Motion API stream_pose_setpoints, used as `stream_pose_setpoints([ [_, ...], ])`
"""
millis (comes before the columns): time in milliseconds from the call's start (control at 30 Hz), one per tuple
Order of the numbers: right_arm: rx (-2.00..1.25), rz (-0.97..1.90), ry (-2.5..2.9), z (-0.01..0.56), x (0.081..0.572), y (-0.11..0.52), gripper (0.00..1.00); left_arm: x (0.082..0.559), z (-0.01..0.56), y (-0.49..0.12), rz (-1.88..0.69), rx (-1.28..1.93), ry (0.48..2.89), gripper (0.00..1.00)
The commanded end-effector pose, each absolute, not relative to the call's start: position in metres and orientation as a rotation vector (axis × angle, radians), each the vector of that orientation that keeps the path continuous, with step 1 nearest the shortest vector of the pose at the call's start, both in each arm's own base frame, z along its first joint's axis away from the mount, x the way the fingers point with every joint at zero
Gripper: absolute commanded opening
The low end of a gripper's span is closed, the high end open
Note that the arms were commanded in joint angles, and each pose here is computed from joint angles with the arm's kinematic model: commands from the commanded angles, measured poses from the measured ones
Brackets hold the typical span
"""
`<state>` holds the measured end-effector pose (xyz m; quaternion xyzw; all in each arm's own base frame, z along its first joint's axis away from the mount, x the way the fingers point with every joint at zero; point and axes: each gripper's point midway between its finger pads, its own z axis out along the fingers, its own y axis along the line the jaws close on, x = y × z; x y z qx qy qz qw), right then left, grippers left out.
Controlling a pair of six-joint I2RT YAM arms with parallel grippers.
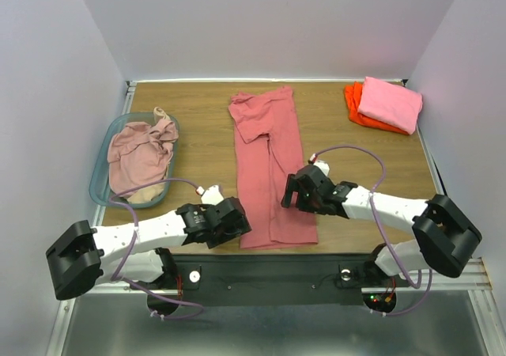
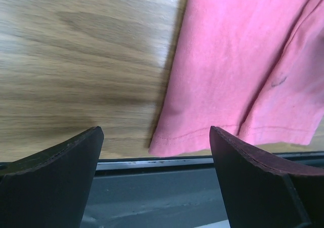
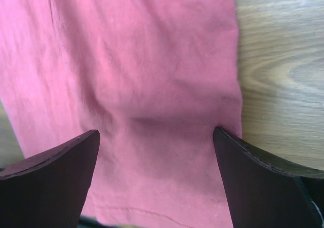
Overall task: Fold and stack the t-shirts
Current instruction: Fold the tshirt
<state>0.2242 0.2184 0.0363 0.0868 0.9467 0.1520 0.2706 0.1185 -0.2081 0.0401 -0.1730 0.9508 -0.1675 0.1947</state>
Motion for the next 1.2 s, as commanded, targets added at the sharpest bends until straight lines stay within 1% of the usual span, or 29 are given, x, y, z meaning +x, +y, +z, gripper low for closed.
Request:
stream_pose_setpoints([
  [0, 0.103, 0.472, 2.629, 0.036, 0.201, 0.218, 1.0, 0.118, 0.053, -0.231, -0.581, -0.429, 2.685, 0.98],
  [167, 0.032, 0.704, 2.505, 0.089, 0.197, 0.234, 1.0, 0.105, 0.032, -0.221, -0.542, -0.475, 2.751, 0.97],
  [233, 0.037, 0.734, 2.476, 0.099, 0.195, 0.233, 1.0, 0.104, 0.027, -0.219, -0.529, -0.473, 2.755, 0.93],
  [333, 0.076, 0.721, 2.459, 0.105, 0.192, 0.224, 1.0, 0.103, 0.024, -0.222, -0.529, -0.445, 2.769, 0.83],
  [367, 0.102, 0.695, 2.475, 0.101, 0.189, 0.218, 1.0, 0.102, 0.022, -0.222, -0.522, -0.431, 2.781, 0.76],
  [433, 0.135, 0.672, 2.501, 0.094, 0.184, 0.212, 1.0, 0.101, 0.017, -0.221, -0.491, -0.426, 2.797, 0.69],
  [467, 0.145, 0.657, 2.513, 0.091, 0.181, 0.208, 1.0, 0.1, 0.016, -0.221, -0.492, -0.425, 2.801, 0.63],
  [533, 0.165, 0.636, 2.533, 0.085, 0.177, 0.203, 1.0, 0.099, 0.012, -0.223, -0.496, -0.416, 2.812, 0.57],
  [567, 0.18, 0.61, 2.554, 0.079, 0.173, 0.197, 1.0, 0.099, 0.011, -0.226, -0.52, -0.41, 2.811, 0.51],
  [600, 0.19, 0.589, 2.563, 0.076, 0.171, 0.193, 1.0, 0.097, 0.01, -0.228, -0.532, -0.402, 2.82, 0.37],
  [667, 0.204, 0.537, 2.6, 0.069, 0.164, 0.184, 1.0, 0.096, 0.008, -0.23, -0.554, -0.388, 2.823, 0.23],
  [700, 0.21, 0.515, 2.612, 0.067, 0.161, 0.18, 1.0, 0.095, 0.007, -0.23, -0.558, -0.382, 2.828, 0.12],
  [767, 0.219, 0.462, 2.657, 0.059, 0.152, 0.171, 1.0, 0.095, 0.007, -0.23, -0.553, -0.371, 2.829, 0.0],
  [867, 0.18, 0.456, 2.731, 0.048, 0.136, 0.167, 1.0, 0.096, 0.01, -0.233, -0.576, -0.335, 2.82, 0.0],
  [1000, 0.124, 0.538, 2.853, 0.038, 0.111, 0.175, 1.0, 0.095, 0.012, -0.234, -0.593, -0.311, 2.821, 0.0],
  [1100, 0.142, 0.432, 2.864, 0.025, 0.114, 0.164, 0.99, 0.096, 0.013, -0.236, -0.608, -0.308, 2.813, 0.0],
  [1167, 0.159, 0.428, 2.857, 0.023, 0.118, 0.166, 0.97, 0.096, 0.014, -0.238, -0.627, -0.307, 2.809, 0.0],
])
